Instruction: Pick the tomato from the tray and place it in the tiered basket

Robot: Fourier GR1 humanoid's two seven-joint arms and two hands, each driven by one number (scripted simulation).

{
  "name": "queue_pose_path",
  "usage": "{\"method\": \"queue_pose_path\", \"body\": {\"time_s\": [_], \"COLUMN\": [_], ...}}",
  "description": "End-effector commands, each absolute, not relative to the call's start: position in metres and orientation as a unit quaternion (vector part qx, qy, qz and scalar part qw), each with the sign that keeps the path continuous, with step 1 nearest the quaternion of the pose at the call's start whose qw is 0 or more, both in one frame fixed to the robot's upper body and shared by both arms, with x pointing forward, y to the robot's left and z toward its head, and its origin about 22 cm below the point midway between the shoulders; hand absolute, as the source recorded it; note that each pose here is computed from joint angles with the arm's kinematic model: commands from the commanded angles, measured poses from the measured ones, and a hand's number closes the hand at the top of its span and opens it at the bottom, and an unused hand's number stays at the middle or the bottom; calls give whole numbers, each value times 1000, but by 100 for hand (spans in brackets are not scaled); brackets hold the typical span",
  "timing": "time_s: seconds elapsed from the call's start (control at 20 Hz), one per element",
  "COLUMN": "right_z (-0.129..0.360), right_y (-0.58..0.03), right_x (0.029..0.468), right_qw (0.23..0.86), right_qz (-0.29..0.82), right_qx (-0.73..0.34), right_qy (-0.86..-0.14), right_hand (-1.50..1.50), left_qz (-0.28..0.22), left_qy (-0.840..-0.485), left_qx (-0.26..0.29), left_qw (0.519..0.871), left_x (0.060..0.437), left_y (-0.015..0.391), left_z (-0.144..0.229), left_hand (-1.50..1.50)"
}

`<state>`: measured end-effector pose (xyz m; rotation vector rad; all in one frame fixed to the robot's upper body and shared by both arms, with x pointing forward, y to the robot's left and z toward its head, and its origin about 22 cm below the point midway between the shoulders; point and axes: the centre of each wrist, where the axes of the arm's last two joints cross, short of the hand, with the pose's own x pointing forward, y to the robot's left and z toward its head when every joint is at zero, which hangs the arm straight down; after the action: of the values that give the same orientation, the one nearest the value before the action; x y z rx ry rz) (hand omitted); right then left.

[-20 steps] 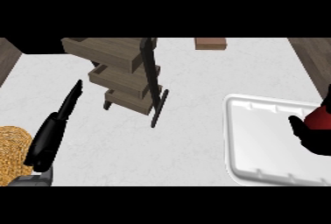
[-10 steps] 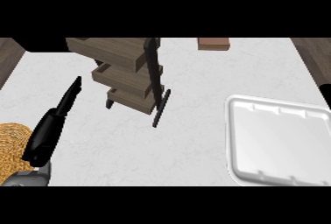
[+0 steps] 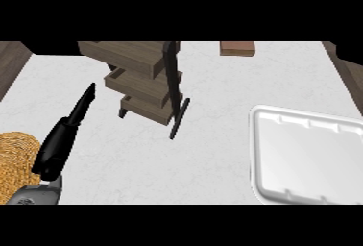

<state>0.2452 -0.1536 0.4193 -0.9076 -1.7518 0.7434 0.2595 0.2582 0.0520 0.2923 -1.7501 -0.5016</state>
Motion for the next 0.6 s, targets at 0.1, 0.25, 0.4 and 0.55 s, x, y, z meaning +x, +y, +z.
{"method": "queue_pose_path", "body": {"time_s": [0.1,0.25,0.4,0.55], "right_z": [460,463,465,460], "right_y": [-100,-57,-51,-23], "right_x": [270,281,306,323], "right_qw": [564,574,602,611], "right_qz": [273,280,275,285], "right_qx": [-391,-390,-358,-356], "right_qy": [-674,-663,-659,-647], "right_hand": [150,150,150,150], "left_qz": [-228,-233,-228,-224], "left_qy": [-757,-758,-756,-760], "left_qx": [119,126,116,117], "left_qw": [601,596,602,599], "left_x": [257,262,260,266], "left_y": [267,260,249,245], "left_z": [48,54,52,53], "left_hand": [0,0,0,0]}}
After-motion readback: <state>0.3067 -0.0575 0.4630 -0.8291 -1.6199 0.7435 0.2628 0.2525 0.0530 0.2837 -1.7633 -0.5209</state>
